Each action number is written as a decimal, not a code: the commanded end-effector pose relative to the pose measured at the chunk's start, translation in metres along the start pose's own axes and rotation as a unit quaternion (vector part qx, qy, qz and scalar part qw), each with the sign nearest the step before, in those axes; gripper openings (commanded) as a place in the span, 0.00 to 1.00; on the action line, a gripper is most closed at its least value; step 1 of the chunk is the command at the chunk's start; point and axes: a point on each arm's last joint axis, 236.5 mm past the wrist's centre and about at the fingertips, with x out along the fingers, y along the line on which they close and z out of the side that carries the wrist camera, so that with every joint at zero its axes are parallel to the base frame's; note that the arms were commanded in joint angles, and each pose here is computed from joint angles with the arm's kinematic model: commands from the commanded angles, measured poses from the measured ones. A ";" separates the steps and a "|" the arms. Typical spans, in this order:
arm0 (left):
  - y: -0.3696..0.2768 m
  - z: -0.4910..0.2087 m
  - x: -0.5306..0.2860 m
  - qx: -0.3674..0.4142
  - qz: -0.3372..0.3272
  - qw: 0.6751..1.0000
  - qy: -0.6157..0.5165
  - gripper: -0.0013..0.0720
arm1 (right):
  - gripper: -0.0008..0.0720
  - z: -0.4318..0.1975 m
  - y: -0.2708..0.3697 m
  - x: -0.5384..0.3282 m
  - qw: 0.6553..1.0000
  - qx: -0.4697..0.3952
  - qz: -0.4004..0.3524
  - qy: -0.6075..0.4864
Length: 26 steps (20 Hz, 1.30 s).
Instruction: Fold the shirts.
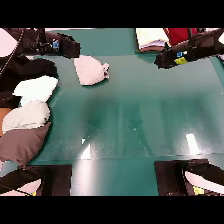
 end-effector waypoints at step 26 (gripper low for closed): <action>0.143 -0.170 0.198 -0.100 0.118 0.972 0.176 0.86 | 0.03 0.013 0.001 0.000 1.000 0.002 0.002 -0.027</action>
